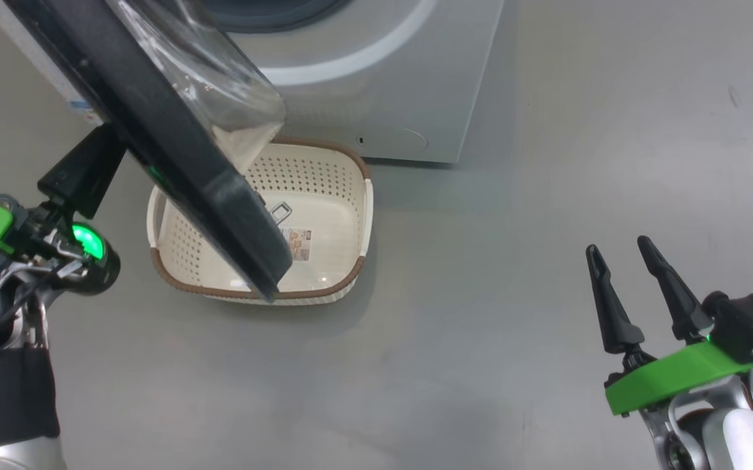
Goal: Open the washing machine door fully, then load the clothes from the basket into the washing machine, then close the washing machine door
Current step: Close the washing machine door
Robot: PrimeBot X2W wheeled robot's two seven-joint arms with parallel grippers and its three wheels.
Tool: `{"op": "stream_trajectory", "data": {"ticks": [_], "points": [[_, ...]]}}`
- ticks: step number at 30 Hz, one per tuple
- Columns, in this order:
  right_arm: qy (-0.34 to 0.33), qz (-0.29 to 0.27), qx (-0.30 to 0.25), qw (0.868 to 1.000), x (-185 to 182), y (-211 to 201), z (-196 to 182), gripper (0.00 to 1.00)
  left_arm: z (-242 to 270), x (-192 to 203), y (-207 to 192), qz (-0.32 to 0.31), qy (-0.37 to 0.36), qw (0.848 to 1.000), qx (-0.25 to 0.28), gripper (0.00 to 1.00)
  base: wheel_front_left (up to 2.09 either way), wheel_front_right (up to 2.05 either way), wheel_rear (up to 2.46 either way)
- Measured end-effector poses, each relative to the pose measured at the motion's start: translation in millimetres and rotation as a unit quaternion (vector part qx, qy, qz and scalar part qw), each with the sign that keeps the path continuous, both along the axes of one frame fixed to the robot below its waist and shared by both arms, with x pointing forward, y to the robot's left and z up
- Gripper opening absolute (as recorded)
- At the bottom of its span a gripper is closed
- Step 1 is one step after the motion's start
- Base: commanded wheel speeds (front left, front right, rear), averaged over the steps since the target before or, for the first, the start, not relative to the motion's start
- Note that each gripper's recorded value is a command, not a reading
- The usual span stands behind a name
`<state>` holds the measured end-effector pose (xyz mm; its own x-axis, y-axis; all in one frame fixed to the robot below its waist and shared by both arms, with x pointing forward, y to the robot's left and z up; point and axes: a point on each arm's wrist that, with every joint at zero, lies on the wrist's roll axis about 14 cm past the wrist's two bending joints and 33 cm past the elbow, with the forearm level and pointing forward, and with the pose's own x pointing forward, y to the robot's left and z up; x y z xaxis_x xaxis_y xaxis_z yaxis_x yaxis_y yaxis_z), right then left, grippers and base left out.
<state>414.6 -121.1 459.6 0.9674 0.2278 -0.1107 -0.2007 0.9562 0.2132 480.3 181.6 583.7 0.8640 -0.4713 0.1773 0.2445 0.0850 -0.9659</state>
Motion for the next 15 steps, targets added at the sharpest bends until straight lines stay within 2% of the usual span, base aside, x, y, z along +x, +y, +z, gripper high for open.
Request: {"op": "stream_trajectory", "data": {"ticks": [15], "points": [[0.002,-0.075,0.001,0.997,-20.3,-47.8,-2.7,1.0,-8.1,37.9,-62.6,-0.064,0.009,0.998,-0.019,0.0,0.0,0.0,0.0]]}}
